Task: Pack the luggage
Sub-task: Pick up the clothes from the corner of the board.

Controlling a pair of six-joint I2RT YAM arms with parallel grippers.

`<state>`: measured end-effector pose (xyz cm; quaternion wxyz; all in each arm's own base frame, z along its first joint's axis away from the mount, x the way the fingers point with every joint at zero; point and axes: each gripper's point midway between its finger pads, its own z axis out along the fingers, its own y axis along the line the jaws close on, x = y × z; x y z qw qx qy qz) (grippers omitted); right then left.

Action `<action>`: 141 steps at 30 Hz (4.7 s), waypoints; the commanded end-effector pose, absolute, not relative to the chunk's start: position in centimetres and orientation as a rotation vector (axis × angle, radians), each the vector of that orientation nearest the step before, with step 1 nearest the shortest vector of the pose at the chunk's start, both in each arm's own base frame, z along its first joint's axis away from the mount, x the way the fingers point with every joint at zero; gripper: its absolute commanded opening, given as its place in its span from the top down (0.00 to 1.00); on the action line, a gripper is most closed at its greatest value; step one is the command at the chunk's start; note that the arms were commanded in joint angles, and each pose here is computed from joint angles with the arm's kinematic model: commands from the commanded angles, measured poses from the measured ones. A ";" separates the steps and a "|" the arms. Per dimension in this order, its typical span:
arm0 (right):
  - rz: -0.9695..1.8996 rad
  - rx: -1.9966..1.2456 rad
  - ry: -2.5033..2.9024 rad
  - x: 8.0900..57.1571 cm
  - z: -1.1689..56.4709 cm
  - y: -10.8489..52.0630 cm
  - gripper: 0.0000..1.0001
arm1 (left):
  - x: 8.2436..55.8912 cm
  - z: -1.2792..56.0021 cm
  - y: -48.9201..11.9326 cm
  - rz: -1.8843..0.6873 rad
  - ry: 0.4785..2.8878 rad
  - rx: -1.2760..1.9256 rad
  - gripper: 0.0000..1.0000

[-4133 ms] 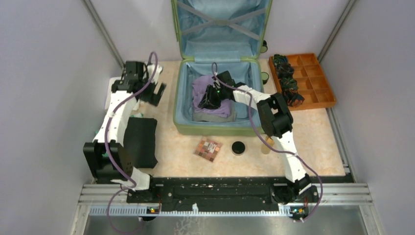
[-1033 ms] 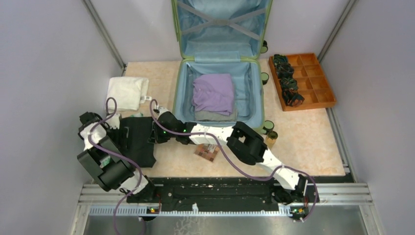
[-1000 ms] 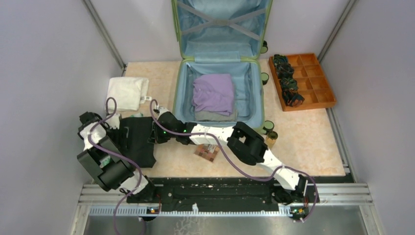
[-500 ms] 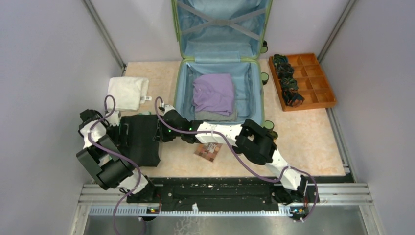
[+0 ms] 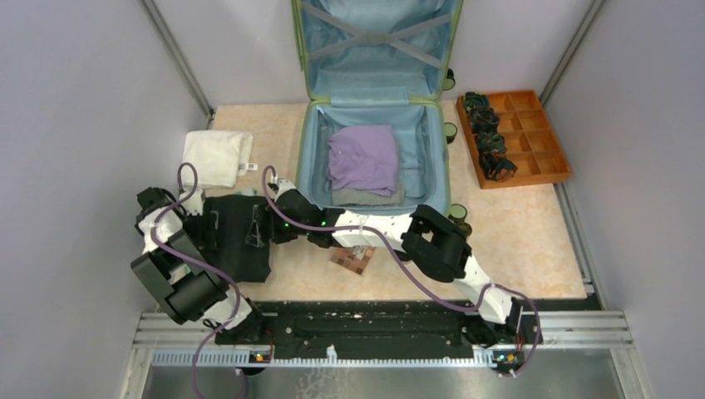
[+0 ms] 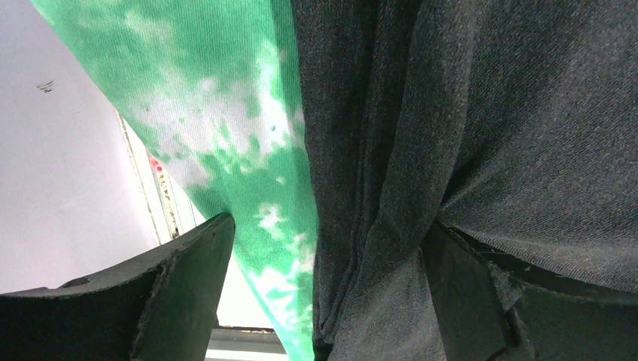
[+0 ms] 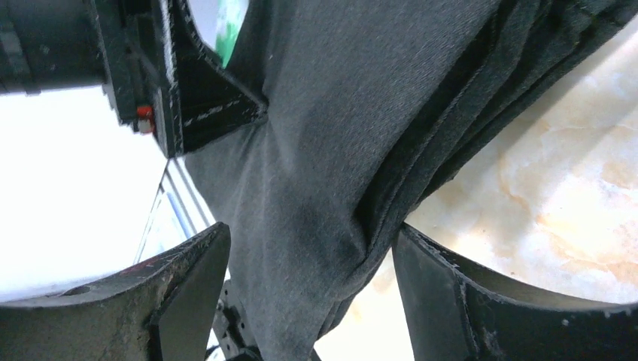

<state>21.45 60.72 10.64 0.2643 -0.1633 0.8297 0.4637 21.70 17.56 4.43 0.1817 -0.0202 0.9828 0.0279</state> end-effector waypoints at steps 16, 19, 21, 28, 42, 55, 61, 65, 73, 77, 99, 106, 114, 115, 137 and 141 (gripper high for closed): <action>0.902 -0.215 2.343 20.1 7.9 58.9 0.15 | 20.9 1.2 23.0 0.417 2.836 -0.010 0.04; 1.039 -0.214 2.327 20.1 7.3 60.9 0.15 | 20.9 1.3 22.9 0.420 2.834 -0.003 0.04; 1.124 -0.199 2.305 20.4 7.1 62.0 0.16 | 20.9 1.3 23.0 0.422 2.835 0.000 0.04; 1.279 -0.189 2.267 20.7 7.6 63.4 0.25 | 21.0 1.3 23.0 0.419 2.837 0.006 0.04; 1.246 -0.283 2.018 22.9 15.8 62.8 0.63 | 20.8 1.4 23.3 0.443 2.847 0.010 0.05; 1.130 -0.328 1.939 23.8 18.7 60.1 1.00 | 22.3 4.4 25.2 0.446 2.804 -0.102 0.06; 1.151 -0.337 1.954 23.7 18.4 59.9 1.00 | 23.7 6.0 23.2 0.144 2.752 -0.212 0.07; 1.196 -0.359 2.001 23.5 16.9 60.4 1.00 | 24.2 7.6 23.7 0.185 2.679 -0.265 0.08; 1.261 -0.355 2.053 23.3 15.5 60.0 1.00 | 23.7 9.3 27.4 0.492 2.534 -0.467 0.15; 1.282 -0.371 2.052 23.0 15.9 60.0 1.00 | 23.7 9.4 27.3 0.476 2.491 -0.558 0.18; 1.324 -0.404 2.157 22.2 12.8 60.9 1.00 | 26.0 9.3 22.0 0.112 2.396 -0.446 0.22; 1.418 -0.410 2.111 22.4 15.3 61.5 1.00 | 24.1 3.4 23.3 0.237 2.571 -0.471 0.24; 1.640 -0.453 1.962 24.3 24.1 61.3 1.00 | 22.9 -0.3 22.8 0.241 2.651 -0.429 0.21; 1.662 -0.456 1.944 24.7 25.1 61.1 1.00 | 22.9 -0.4 22.9 0.245 2.655 -0.430 0.21; 1.689 -0.559 1.788 30.7 35.8 56.5 1.00 | 22.6 -0.5 23.9 0.304 2.690 -0.381 0.21; 1.660 -0.553 1.748 33.3 38.7 54.4 1.00 | 22.4 -0.6 23.8 0.309 2.694 -0.368 0.21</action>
